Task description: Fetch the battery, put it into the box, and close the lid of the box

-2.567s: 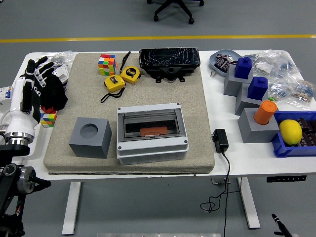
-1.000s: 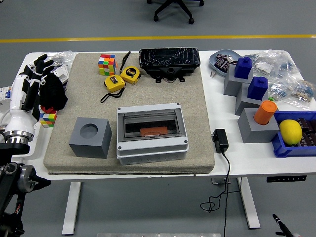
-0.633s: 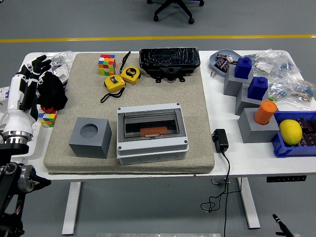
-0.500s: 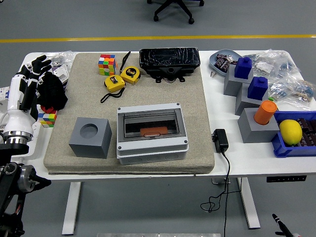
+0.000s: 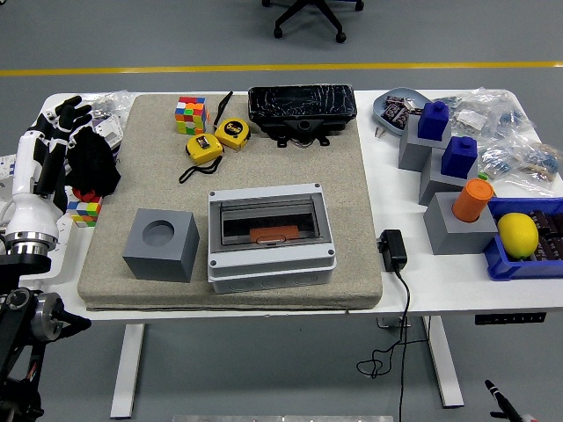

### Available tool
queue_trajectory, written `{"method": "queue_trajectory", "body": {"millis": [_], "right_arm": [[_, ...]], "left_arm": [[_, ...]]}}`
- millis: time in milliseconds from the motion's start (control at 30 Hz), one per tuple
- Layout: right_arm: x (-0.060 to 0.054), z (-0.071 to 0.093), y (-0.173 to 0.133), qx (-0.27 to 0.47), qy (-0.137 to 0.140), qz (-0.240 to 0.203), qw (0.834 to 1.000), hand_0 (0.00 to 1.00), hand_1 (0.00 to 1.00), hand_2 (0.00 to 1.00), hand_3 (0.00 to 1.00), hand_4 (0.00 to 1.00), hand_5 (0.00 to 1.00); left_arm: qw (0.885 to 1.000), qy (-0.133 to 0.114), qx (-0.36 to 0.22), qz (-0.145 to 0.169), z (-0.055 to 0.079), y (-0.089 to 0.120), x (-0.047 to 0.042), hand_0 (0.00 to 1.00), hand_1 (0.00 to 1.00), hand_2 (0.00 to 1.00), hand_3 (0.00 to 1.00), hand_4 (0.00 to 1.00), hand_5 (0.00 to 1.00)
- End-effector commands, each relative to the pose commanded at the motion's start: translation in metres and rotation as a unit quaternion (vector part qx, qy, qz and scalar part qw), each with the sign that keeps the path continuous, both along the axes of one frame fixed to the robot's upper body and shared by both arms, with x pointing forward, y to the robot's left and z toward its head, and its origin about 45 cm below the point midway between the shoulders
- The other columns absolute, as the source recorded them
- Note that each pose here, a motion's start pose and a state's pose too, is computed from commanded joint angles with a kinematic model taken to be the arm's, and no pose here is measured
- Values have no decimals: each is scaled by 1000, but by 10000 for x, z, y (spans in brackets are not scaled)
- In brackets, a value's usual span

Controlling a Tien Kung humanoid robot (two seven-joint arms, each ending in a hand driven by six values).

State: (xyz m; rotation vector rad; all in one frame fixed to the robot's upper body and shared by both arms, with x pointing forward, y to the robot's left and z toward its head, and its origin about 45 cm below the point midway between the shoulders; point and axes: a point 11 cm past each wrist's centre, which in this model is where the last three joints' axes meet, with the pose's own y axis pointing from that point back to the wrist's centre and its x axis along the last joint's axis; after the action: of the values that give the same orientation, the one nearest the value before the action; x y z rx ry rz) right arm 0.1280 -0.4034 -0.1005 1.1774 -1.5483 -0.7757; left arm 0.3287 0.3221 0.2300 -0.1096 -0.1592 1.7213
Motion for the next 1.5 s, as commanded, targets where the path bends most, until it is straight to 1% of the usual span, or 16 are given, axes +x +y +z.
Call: {"method": "queue_trajectory", "body": {"millis": [533, 633, 767, 867, 1133, 1300, 1433, 1500], "right_arm": [[-1, 0, 0, 0, 1, 2, 1000, 926, 788, 739, 783, 998, 998], [-19, -5, -1, 0, 3, 2, 1000, 926, 788, 739, 783, 998, 998], [-73, -26, 20, 2, 8, 2, 1000, 927, 787, 739, 782, 998, 998], [-74, -31, 37, 3, 8, 2, 1000, 927, 787, 739, 782, 998, 998], [-58, -36, 68, 6, 6, 1, 1000, 926, 787, 739, 782, 998, 998], [-82, -44, 74, 7, 8, 1, 1000, 927, 787, 739, 783, 998, 998], [-147, -61, 74, 7, 13, -1, 1000, 927, 787, 739, 783, 998, 998], [-143, -60, 76, 7, 12, -2, 1000, 927, 787, 739, 783, 998, 998]], "left_arm": [[1000, -2, 1, 0, 11, 2, 2, 729, 751, 714, 731, 998, 754], [1000, -1, 1, 1, 3, 8, -5, 729, 751, 714, 731, 998, 754], [1000, 6, -1, 6, -40, 31, -36, 728, 750, 714, 730, 998, 756], [1000, 7, -3, 7, -48, 26, -41, 728, 750, 714, 730, 998, 756], [1000, 1, -4, 16, -9, 53, -35, 724, 742, 706, 725, 998, 757], [1000, 2, -3, 18, -25, 55, -44, 722, 742, 706, 725, 998, 748], [1000, 8, -3, 18, -78, 58, -64, 722, 742, 706, 725, 998, 748], [1000, 7, -3, 18, -74, 59, -63, 722, 742, 706, 725, 998, 748]]}}
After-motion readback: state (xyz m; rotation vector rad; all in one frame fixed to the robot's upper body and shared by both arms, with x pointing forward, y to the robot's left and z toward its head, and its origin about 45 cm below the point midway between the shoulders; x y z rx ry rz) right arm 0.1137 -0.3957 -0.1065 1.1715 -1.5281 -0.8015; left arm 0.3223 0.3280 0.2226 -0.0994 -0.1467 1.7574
